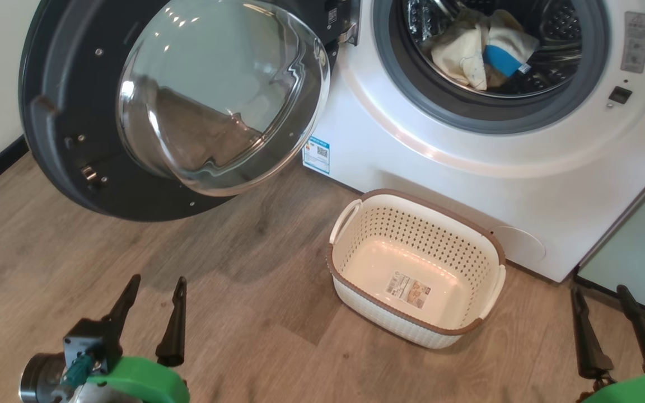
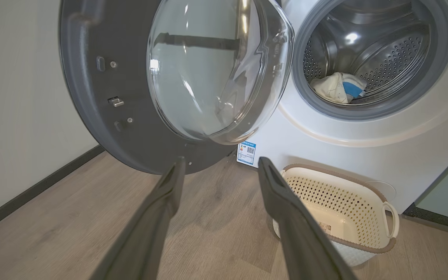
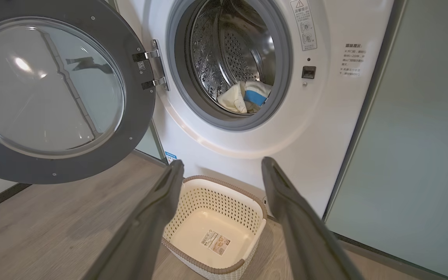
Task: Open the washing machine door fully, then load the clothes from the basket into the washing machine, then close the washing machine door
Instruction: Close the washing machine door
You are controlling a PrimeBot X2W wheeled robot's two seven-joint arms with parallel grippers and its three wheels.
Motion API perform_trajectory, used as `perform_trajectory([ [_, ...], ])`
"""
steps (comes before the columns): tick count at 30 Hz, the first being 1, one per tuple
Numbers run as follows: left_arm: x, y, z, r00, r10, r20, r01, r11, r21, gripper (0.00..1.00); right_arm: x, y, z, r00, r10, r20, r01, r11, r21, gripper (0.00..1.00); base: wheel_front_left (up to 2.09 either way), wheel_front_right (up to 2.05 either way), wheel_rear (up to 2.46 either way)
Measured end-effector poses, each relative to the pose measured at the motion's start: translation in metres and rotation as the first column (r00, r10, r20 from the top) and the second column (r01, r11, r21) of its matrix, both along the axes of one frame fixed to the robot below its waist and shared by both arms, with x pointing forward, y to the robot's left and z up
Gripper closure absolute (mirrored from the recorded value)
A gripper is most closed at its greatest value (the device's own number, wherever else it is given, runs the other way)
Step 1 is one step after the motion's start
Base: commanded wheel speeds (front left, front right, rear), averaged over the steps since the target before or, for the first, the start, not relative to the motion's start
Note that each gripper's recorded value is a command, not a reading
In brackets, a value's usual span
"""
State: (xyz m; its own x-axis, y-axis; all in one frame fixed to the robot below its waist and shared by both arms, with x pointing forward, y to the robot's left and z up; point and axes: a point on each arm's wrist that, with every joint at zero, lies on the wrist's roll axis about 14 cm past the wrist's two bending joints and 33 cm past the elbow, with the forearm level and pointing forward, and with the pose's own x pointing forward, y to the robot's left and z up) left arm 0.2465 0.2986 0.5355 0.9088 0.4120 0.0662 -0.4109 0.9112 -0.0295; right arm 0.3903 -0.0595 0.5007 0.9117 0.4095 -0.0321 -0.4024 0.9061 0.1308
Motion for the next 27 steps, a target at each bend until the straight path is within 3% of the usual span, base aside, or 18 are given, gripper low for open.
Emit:
perform_trajectory([
  [19,0.002,0.002,0.005,1.0,0.005,0.025,-0.005,1.0,-0.004,0.0,-0.003,0.0,-0.002,1.0,0.002,-0.006,-0.002,1.0,-0.001,0.0,0.0,0.0,0.0],
  [21,0.001,0.003,0.009,0.999,0.01,0.04,-0.01,1.0,-0.006,0.83,-0.003,0.001,-0.001,1.0,0.004,-0.005,-0.004,1.0,-0.002,0.0,0.0,0.0,0.0],
  [22,0.001,0.002,0.012,0.999,0.01,0.049,-0.01,1.0,-0.007,1.0,-0.003,0.001,-0.001,1.0,0.004,-0.004,-0.004,1.0,-0.002,0.0,0.0,0.0,0.0],
  [27,-0.002,0.004,0.031,0.993,0.02,0.117,-0.019,1.0,-0.01,1.0,-0.002,0.003,0.001,1.0,0.009,0.0,-0.009,1.0,-0.005,0.0,0.0,0.0,0.0],
])
